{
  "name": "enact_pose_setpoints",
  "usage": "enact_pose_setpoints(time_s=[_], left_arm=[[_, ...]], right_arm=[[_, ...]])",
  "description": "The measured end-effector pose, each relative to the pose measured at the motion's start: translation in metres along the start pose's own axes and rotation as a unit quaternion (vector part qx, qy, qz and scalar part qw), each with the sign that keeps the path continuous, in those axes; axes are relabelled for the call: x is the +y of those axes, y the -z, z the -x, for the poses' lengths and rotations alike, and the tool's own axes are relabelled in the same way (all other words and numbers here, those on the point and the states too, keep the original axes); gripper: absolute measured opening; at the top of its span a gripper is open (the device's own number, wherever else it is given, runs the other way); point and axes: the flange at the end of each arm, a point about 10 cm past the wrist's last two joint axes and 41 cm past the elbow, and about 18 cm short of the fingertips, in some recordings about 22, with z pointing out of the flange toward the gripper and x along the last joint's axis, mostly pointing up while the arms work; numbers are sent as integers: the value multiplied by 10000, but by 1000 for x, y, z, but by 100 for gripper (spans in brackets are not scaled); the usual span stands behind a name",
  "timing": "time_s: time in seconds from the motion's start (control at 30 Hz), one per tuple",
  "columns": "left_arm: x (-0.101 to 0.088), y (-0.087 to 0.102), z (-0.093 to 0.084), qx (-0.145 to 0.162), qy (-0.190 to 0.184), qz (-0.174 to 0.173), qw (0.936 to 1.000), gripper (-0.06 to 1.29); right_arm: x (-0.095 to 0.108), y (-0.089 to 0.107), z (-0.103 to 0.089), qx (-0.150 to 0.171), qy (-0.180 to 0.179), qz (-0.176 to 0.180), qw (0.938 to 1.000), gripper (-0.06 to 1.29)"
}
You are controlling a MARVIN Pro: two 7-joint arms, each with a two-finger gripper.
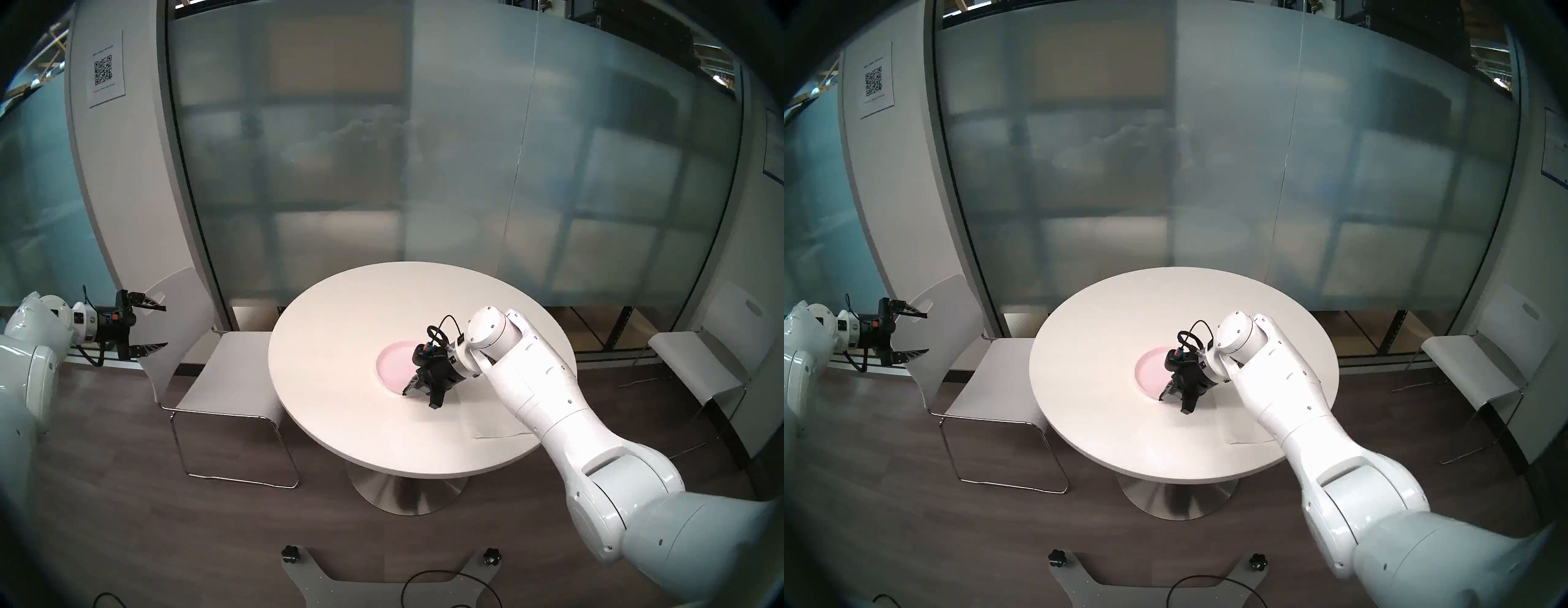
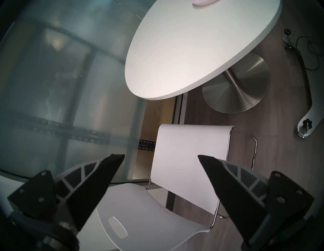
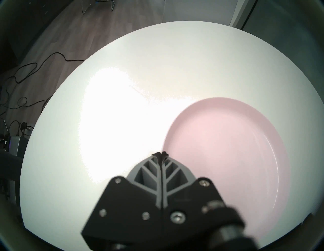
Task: Fold the napkin in half twice and place it beside the plate
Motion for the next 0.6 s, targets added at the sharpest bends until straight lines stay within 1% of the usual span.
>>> enact_pose_setpoints(time_s=[0.6], left_arm=[[-1,0,0,6,-3,-16,10000,121]], right_arm=[[-2,2,1,30,-49,-229,9997,-3]])
